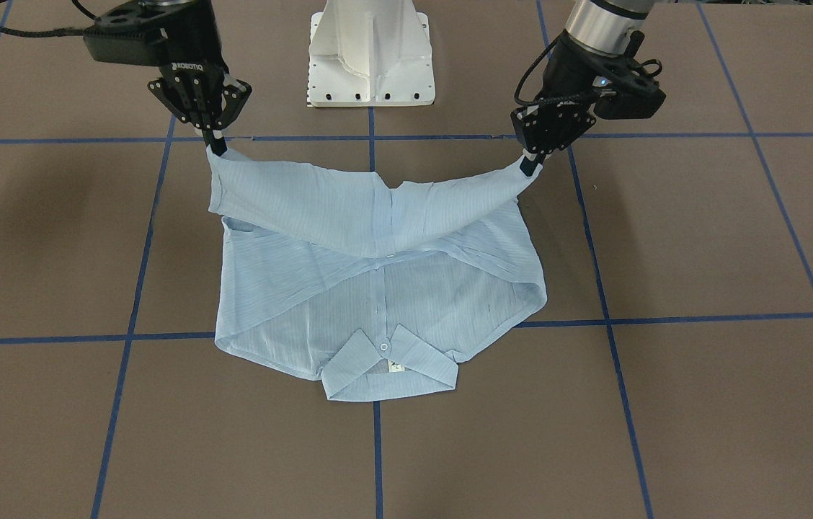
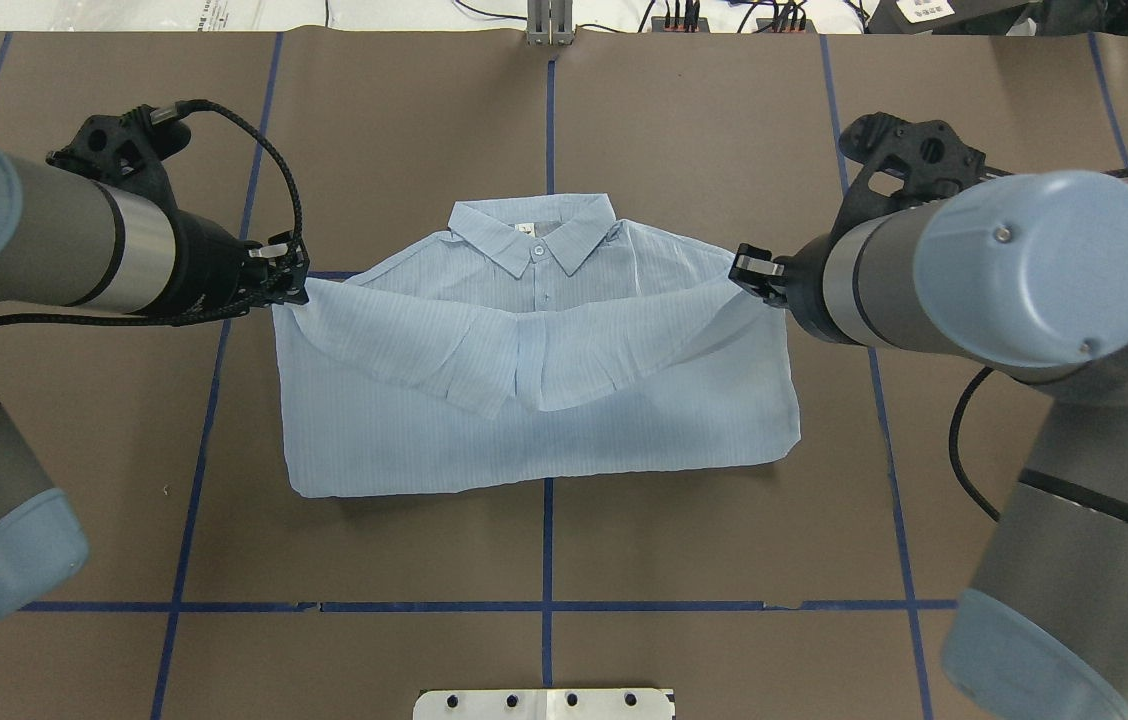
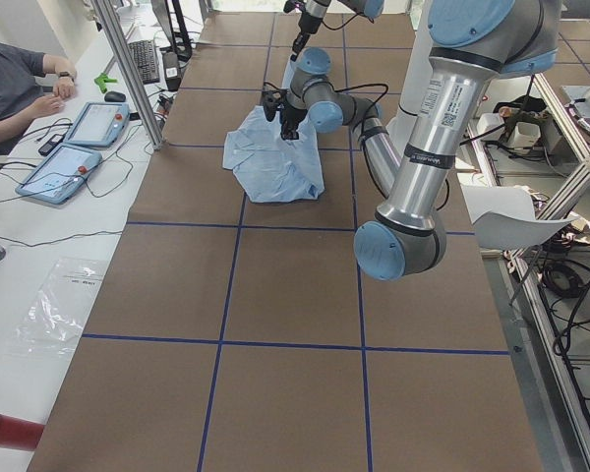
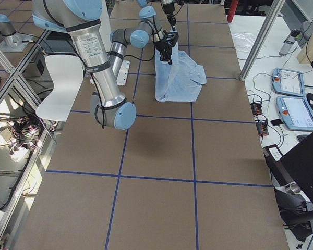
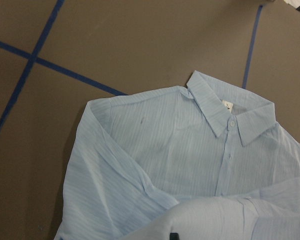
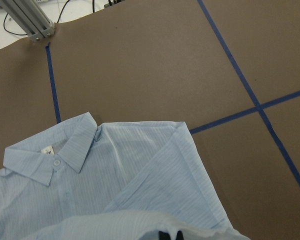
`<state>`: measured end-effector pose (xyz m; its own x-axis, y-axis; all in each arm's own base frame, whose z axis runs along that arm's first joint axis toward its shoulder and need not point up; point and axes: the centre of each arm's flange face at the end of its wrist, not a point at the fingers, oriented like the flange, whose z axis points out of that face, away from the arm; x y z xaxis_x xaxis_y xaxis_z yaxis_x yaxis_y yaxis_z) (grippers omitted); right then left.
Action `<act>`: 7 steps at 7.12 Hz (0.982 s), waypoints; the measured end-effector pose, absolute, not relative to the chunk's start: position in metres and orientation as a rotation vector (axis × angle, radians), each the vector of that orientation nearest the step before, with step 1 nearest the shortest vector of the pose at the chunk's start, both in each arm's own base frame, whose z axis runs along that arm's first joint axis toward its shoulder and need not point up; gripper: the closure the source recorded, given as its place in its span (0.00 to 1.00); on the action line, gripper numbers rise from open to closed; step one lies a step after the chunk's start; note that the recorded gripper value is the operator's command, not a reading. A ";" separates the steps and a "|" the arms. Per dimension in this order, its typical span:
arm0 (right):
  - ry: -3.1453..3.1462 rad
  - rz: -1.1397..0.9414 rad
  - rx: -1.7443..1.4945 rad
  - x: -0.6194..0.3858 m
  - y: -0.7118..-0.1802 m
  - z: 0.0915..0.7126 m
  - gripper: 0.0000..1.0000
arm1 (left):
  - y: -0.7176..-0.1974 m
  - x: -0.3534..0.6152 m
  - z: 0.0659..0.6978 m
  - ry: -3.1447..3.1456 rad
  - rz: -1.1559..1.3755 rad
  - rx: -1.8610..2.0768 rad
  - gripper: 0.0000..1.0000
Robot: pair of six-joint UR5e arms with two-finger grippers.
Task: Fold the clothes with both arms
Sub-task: 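Lay the hem down near the collar and open both grippers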
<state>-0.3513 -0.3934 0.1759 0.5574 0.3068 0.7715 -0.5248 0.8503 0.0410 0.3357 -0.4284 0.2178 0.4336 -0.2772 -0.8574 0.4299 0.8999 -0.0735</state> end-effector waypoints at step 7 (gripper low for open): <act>-0.762 0.486 0.318 -0.410 -0.495 0.273 1.00 | -0.530 0.441 0.308 0.913 -0.359 0.265 1.00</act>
<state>-0.4100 -0.4952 0.2733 0.6217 0.3027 0.7224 -0.5274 0.8437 0.1003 0.4408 -0.5299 0.3080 0.5586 -0.1900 -0.8074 0.4114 0.9087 0.0708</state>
